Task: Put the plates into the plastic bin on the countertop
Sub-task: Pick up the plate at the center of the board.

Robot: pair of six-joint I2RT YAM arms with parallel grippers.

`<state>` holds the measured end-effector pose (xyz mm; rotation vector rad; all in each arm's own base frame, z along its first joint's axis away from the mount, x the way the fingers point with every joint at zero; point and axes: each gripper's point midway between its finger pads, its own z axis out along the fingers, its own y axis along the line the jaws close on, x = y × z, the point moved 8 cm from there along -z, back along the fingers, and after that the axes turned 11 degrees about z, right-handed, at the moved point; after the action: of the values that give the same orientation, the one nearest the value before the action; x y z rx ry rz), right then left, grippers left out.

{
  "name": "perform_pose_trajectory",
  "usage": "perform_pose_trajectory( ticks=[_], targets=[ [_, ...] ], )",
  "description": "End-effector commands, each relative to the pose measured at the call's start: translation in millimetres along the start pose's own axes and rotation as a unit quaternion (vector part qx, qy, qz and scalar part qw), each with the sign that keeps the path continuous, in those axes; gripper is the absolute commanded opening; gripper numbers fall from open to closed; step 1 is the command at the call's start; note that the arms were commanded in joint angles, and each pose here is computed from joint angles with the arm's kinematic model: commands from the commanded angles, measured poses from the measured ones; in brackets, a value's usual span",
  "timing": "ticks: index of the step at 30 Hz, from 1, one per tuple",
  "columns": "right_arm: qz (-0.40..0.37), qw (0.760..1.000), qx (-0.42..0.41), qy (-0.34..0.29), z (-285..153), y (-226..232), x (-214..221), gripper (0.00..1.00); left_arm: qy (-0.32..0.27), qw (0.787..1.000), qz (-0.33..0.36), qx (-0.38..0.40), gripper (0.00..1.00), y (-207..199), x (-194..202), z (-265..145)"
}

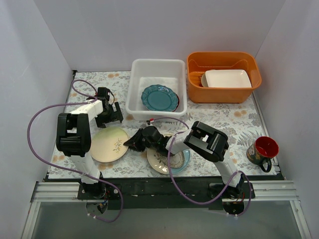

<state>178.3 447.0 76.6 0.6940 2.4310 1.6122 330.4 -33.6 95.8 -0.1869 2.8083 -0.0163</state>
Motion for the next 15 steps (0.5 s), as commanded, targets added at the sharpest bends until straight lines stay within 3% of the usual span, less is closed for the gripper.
perform_pose_trajectory(
  ticks=[1, 15],
  targets=[
    [0.026, 0.998, -0.041, -0.036, -7.0, 20.3, -19.8, 0.01, 0.14, 0.99, -0.017, -0.003, 0.93, -2.9, 52.6, 5.4],
    [0.015, 0.998, -0.055, -0.04, -25.1, 37.5, -18.5, 0.01, 0.059, 0.996, -0.057, -0.037, 0.98, 13.2, 25.7, -19.8]
  ],
)
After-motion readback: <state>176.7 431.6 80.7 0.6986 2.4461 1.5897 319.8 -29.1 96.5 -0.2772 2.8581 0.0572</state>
